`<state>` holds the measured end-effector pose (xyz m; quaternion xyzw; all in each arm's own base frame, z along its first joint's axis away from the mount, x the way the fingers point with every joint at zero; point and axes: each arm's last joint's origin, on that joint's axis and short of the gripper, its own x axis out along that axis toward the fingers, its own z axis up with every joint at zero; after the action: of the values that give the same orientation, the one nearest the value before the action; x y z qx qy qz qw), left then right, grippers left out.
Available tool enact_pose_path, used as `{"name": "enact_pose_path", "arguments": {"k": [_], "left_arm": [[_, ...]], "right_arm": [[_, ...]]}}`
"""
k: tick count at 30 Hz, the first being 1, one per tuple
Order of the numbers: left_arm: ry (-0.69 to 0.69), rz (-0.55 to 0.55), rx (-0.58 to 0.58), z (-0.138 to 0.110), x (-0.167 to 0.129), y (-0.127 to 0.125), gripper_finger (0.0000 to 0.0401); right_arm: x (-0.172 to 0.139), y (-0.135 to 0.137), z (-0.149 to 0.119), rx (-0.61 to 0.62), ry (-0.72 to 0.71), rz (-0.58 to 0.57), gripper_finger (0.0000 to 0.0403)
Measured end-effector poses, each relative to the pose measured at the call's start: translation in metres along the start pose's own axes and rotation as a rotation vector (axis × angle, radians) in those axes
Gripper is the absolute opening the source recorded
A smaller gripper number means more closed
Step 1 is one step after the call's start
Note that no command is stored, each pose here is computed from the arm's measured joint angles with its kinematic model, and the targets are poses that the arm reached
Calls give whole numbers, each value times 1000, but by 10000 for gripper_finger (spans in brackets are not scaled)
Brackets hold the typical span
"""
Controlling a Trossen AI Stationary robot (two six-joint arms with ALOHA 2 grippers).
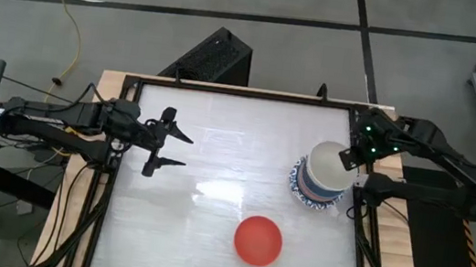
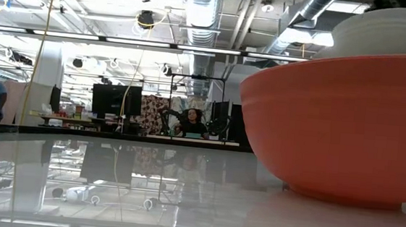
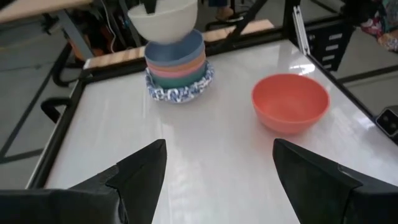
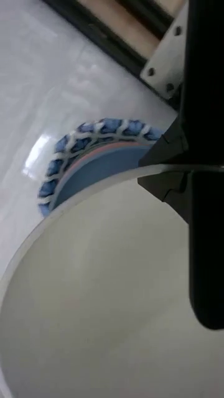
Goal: Nest bowls inside each other
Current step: Stack the white bowl on top of the blue bowl
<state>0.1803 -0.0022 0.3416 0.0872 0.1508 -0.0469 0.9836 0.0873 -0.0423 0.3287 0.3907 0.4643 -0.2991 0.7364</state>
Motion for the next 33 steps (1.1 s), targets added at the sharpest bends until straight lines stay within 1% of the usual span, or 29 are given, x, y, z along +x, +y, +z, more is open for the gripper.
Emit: {"name": "enact_pose_path", "arguments": {"k": [3,8,12,16,21,33], "left_arm": [[4,-1,-1,0,0,0,284],[4,-1,6,0,0,0,283],[1,0,6,0,0,0,283],[2,0,2,0,0,0,283],[2,0,-1,0,0,0,283],[29,-5,-19,-3,0,-1,283]], "right_arm": [[3,-2,-3,25,29,-11,6],[12,-4,-4,29,42,-6,6],[23,-6,-6,32,72,-26,6],[26,-7,-6,31,75,-31,10],[26,-6,-4,35,40,-38,37],[26,-6,-3,30,33,-33,105]]}}
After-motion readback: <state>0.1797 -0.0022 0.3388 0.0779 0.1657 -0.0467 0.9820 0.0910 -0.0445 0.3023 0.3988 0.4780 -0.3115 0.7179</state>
